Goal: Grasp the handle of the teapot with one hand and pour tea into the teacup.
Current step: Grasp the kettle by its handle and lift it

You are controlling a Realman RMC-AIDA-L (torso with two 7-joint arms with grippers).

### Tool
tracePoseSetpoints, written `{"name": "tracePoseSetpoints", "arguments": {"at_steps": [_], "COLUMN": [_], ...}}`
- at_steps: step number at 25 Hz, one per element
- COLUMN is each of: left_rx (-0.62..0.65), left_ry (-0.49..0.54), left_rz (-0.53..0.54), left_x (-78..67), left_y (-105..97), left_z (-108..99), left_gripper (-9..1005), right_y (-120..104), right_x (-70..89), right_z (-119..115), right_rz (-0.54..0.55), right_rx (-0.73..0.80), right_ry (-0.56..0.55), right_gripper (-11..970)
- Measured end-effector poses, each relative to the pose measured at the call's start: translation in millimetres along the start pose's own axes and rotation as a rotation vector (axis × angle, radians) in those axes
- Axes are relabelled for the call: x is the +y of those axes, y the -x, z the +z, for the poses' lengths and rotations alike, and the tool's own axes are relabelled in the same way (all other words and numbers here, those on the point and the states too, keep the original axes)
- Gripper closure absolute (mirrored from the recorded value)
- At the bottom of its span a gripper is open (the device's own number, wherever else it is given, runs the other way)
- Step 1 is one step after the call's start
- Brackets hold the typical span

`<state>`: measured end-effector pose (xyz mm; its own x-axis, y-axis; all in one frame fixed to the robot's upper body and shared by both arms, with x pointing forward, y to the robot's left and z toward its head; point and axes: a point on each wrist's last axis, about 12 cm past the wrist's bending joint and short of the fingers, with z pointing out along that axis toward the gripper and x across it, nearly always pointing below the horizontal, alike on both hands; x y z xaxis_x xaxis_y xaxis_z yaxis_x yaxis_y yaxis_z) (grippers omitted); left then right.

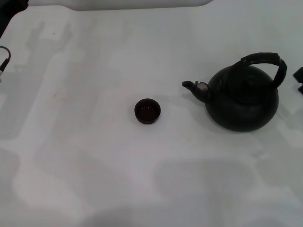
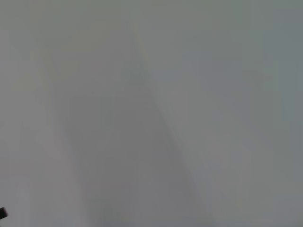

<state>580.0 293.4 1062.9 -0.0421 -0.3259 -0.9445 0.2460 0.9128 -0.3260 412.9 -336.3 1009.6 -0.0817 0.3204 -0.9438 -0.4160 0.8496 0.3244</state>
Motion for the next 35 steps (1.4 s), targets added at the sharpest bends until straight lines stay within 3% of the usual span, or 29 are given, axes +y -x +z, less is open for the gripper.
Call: {"name": "tracePoseSetpoints", "arguments": {"at_steps": [10,21,27,35], "left_rx": [-0.011,-0.009,-0.007,-0.005], "left_ry": [0.018,0.024,0.023,0.026], "left_rz": [-0.016,-0.019,-0.019,-0.021], "left_x": [3.6,4.7,4.4,4.6], "left_y": [0.1,-1.4,-1.7,-3.0], "left_z": [-2.8,-5.4,-5.4,-6.8], "left_gripper": [221,221,222,222], "right_y": [-8.1,-12.1,-12.8,-11.3], "right_x": [0.4,0.1,0.5,2.1], "right_z": [34.9,35.9,34.4,36.0], "right_rz": [-0.023,-0.028,-0.028,-0.025], "right_rx": [0.115,0.14,0.144,0.129], "right_ry": [0.059,0.045,0.045,0.057], "right_gripper": [142,152,374,544]}}
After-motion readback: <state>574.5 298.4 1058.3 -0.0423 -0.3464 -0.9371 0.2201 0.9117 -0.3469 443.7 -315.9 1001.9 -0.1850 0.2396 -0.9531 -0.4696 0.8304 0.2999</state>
